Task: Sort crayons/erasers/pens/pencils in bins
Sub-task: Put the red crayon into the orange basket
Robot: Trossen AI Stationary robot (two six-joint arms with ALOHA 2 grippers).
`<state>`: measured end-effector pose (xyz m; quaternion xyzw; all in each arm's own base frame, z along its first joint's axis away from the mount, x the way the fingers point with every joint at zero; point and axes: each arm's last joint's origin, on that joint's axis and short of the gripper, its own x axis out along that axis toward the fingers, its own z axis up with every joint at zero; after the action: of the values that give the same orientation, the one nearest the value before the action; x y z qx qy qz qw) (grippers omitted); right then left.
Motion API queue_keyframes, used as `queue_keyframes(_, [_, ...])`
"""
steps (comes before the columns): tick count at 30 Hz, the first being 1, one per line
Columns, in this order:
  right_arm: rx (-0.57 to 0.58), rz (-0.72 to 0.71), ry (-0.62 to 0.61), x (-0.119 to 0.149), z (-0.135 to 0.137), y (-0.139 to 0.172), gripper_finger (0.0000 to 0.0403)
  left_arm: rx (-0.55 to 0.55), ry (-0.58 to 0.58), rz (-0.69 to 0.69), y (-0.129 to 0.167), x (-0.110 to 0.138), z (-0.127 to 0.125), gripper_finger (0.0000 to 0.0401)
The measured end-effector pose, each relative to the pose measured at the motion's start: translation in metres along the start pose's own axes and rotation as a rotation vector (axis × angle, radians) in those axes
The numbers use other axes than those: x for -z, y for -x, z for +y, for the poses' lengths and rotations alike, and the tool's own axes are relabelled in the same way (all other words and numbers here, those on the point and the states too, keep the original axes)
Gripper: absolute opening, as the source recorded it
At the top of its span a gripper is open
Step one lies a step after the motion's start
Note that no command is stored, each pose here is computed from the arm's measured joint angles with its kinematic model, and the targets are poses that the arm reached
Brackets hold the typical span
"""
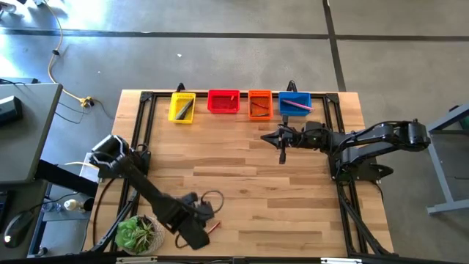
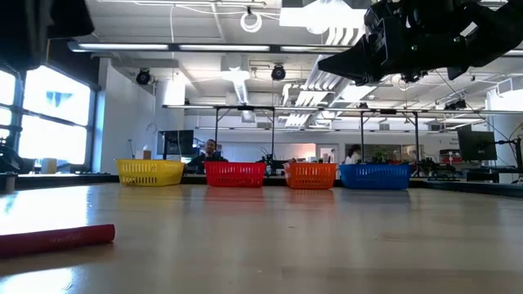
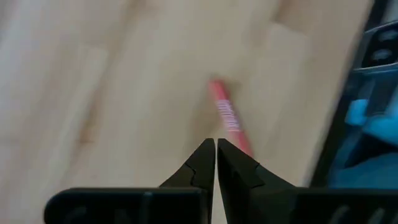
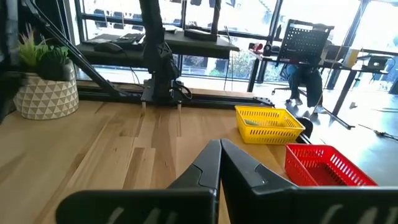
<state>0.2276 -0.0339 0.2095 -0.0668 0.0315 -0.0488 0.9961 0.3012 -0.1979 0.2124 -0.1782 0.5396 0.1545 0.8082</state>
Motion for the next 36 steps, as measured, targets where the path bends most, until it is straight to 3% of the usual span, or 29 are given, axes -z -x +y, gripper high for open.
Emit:
queue_keyframes(9, [-0.021,0.021,-0.002,0.003,0.004,-0.002,0.0,0.018,0.098,0.052,-0.031,0.009,-0.044,0.0071])
queue_keyframes(17, [-0.046,0.024,-0.001,0.003,0.008,-0.002,0.0,-0.023,0.171,0.076,-0.054,0.012,-0.051,0.0123])
queue_keyframes(27, [-0.082,0.032,0.005,0.003,0.016,-0.002,0.0,-0.119,0.21,0.07,-0.074,0.018,-0.046,0.011])
queue_keyframes(36, [-0.085,0.052,0.002,0.005,0.016,-0.001,0.0,-0.132,0.183,0.117,-0.083,0.022,-0.046,0.006])
